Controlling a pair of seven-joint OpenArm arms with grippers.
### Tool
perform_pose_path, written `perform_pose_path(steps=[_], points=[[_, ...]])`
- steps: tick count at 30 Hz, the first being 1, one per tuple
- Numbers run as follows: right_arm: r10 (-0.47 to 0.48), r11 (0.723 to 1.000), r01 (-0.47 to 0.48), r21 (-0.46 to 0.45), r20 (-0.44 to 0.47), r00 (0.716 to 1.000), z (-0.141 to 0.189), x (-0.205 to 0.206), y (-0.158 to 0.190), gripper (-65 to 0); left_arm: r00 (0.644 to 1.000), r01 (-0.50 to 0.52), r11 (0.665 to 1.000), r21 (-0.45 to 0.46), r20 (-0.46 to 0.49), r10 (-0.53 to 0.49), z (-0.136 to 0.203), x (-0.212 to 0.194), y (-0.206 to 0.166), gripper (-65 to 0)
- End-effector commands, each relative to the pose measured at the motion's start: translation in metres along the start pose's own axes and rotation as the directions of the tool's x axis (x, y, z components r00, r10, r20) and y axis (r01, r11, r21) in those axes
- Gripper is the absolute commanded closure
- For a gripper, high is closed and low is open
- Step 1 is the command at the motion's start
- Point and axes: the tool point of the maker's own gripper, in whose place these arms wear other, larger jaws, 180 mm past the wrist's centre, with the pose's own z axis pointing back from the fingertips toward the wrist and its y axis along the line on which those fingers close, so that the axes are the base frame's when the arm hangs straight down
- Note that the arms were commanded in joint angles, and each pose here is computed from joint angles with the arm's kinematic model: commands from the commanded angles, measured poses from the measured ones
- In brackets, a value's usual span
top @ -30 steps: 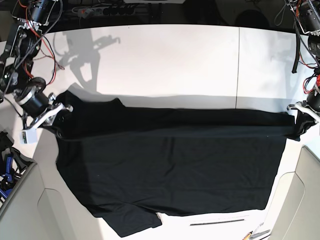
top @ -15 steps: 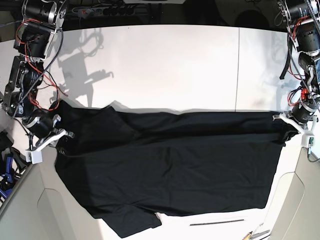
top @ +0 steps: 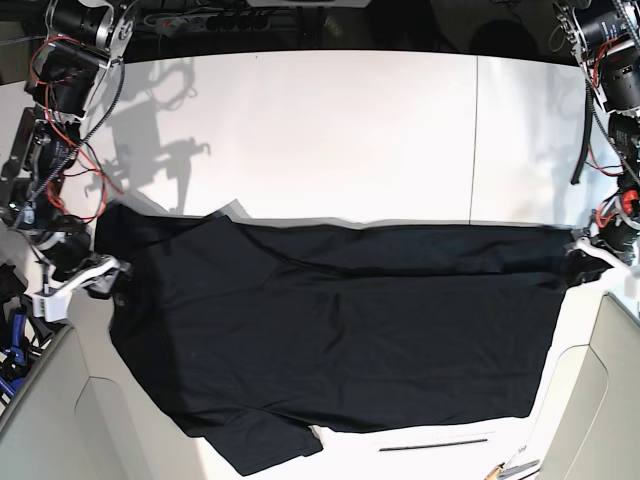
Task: Fold the T-shirt properly
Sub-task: 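Lift the shoulders and fold them over toward the hem, then pull the folded shirt back across the table with both grippers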
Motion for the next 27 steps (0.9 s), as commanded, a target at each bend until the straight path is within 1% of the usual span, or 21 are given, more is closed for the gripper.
perform_pose_path(steps=[1,5,6,8,10,11,14,18,22,25,27], points=[[0.014,1.000,-0.013,-0.013,0.066,0.998,0.013,0.026,-0.007,-37.7,0.998,0.014,1.000,-0.011,0.057,-0.013,0.011,0.024,0.006,-26.6],[-0.059,0.996,0.066,-0.062,0.106,0.993,0.047,0.020,-0.036,-37.7,0.992,-0.106,0.994,-0.013,0.061,0.106,0.037,0.013,0.025,-26.8],[-0.075,0.993,0.084,-0.082,0.106,0.992,0.054,0.013,-0.045,-37.7,0.989,-0.132,0.991,-0.010,0.072,0.132,0.042,0.010,0.029,-28.1],[-0.105,0.986,0.116,-0.118,0.097,0.990,0.065,-0.002,-0.059,-37.7,0.981,-0.173,0.985,0.000,0.092,0.172,0.052,0.003,0.037,-33.5],[-0.129,0.980,0.141,-0.142,0.091,0.988,0.075,-0.018,-0.068,-37.7,0.976,-0.195,0.981,0.003,0.096,0.193,0.057,-0.004,0.041,-38.4],[-0.135,0.977,0.148,-0.154,0.090,0.987,0.079,-0.026,-0.072,-37.7,0.976,-0.197,0.980,0.006,0.093,0.196,0.059,-0.008,0.041,-39.5],[-0.161,0.967,0.173,-0.185,0.081,0.984,0.087,-0.049,-0.081,-37.7,0.974,-0.211,0.977,0.011,0.087,0.209,0.061,-0.020,0.041,-39.5],[-0.195,0.962,0.205,-0.182,0.073,0.978,0.082,-0.066,-0.084,-37.7,0.966,-0.245,0.969,-0.001,0.089,0.245,0.055,-0.032,0.033,-39.5],[-0.237,0.959,0.243,-0.149,0.060,0.970,0.065,-0.072,-0.077,-37.7,0.966,-0.250,0.968,-0.003,0.074,0.250,0.047,-0.046,0.025,-39.5],[-0.268,0.955,0.272,-0.120,0.050,0.962,0.053,-0.075,-0.070,-37.7,0.959,-0.278,0.960,0.018,0.072,0.276,0.041,-0.057,0.024,-39.5],[-0.282,0.954,0.286,-0.093,0.048,0.958,0.045,-0.075,-0.063,-37.7,0.959,-0.278,0.960,0.021,0.069,0.276,0.034,-0.060,0.021,-39.5]])
